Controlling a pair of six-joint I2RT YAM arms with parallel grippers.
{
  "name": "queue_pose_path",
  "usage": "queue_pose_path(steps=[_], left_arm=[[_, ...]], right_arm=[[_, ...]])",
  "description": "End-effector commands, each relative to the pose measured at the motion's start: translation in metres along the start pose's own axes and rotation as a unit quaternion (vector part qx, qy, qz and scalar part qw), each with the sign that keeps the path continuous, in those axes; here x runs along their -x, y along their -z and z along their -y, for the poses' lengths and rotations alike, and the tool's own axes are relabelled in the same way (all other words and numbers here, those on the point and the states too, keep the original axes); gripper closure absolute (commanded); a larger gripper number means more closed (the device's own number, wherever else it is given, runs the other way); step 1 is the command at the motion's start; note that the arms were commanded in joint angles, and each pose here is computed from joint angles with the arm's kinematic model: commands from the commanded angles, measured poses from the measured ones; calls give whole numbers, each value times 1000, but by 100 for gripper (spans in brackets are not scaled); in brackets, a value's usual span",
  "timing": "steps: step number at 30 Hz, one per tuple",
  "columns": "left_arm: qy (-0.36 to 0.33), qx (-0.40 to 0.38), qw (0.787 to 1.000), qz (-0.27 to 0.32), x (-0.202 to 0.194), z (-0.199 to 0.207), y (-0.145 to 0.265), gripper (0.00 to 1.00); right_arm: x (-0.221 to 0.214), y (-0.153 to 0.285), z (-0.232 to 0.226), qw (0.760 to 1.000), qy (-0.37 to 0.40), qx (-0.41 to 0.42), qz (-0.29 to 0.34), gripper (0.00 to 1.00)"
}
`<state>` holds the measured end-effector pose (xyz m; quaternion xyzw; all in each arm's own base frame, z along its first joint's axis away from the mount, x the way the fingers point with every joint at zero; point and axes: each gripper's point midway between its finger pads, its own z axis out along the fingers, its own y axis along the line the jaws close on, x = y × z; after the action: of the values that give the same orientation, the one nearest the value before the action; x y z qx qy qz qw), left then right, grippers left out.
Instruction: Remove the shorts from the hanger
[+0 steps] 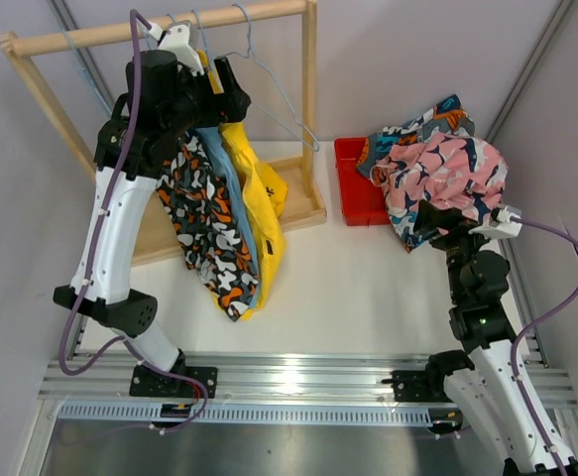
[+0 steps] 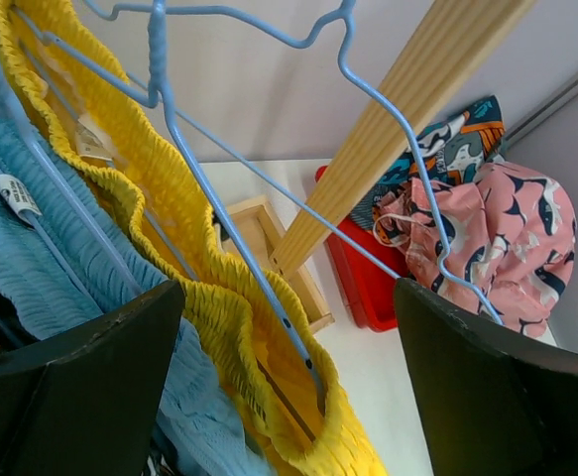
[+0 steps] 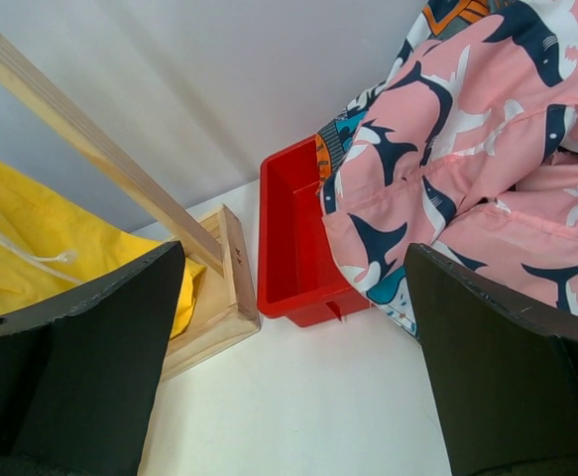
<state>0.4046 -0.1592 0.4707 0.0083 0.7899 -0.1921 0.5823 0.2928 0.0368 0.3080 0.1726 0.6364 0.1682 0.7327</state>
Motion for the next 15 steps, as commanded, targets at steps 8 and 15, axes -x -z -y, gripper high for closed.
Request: queue_pose_path(steps=[8,15], left_arm=[[26,17,999,35,15,-12,-29,17],[34,21,999,26,7,-15,-51,72]], right_arm=[[-5,4,9,1000,10,-9,7,0],[-10,6,13,1000,16,-12,6,0]])
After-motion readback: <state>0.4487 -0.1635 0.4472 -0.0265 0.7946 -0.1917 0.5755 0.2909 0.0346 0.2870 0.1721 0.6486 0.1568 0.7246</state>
